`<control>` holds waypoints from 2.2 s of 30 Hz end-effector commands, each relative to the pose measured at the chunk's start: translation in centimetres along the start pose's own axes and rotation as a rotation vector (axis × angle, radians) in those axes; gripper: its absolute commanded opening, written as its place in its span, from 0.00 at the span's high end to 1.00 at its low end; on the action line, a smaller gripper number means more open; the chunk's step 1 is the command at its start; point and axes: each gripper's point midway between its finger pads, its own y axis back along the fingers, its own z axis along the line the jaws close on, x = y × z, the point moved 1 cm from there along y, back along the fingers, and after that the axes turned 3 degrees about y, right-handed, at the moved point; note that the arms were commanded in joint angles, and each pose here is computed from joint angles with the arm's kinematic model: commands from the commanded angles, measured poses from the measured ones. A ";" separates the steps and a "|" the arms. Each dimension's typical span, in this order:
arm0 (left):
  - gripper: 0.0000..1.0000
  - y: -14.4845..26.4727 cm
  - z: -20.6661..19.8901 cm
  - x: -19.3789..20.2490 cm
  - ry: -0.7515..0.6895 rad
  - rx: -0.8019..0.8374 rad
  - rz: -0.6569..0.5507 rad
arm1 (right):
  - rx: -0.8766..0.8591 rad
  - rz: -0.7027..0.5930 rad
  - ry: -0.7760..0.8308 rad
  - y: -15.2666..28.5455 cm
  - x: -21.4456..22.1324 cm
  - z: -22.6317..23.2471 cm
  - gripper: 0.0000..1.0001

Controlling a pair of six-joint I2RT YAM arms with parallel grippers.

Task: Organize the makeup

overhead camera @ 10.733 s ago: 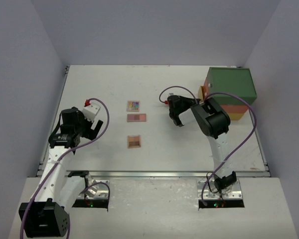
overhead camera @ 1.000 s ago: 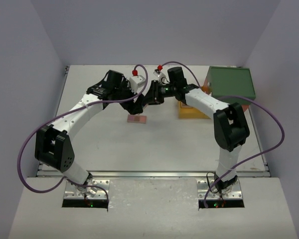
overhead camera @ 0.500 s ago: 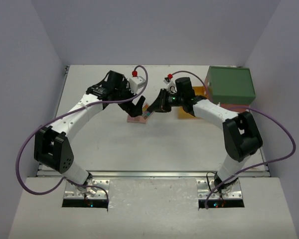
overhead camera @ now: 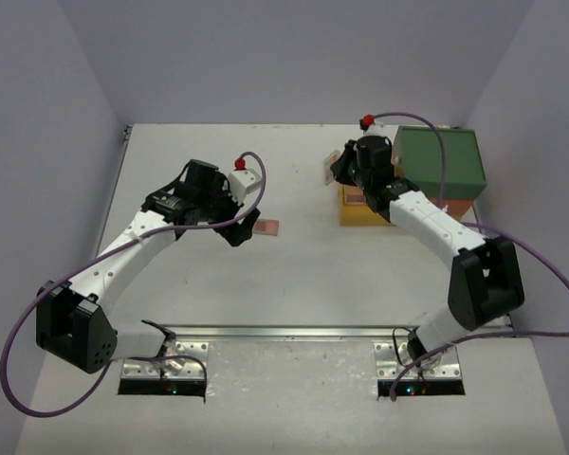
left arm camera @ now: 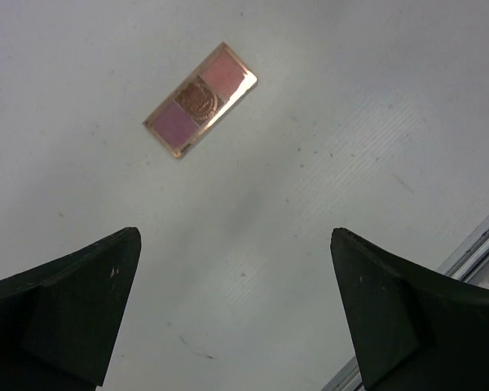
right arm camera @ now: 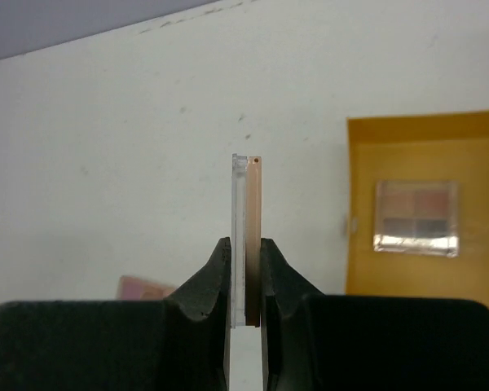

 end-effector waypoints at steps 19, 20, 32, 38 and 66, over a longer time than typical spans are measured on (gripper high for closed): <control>0.00 -1.2 1.2 2.5 -0.017 -0.036 0.026 | 0.270 0.233 0.389 -5.7 1.7 -10.5 1.00; 0.00 -1.3 1.2 2.5 -0.014 -0.033 0.025 | 0.253 0.245 0.386 -5.9 2.2 -10.4 1.00; 0.00 -1.5 1.2 2.4 0.004 -0.025 0.041 | 0.165 0.308 0.195 -8.1 4.8 -10.1 1.00; 0.00 -1.7 0.8 2.4 0.008 -0.003 0.039 | 0.219 0.336 0.174 -8.2 6.2 -11.9 0.87; 0.00 -5.2 3.8 2.3 -0.037 -0.079 0.102 | -0.042 0.191 0.670 -1.6 -1.7 -1.2 0.23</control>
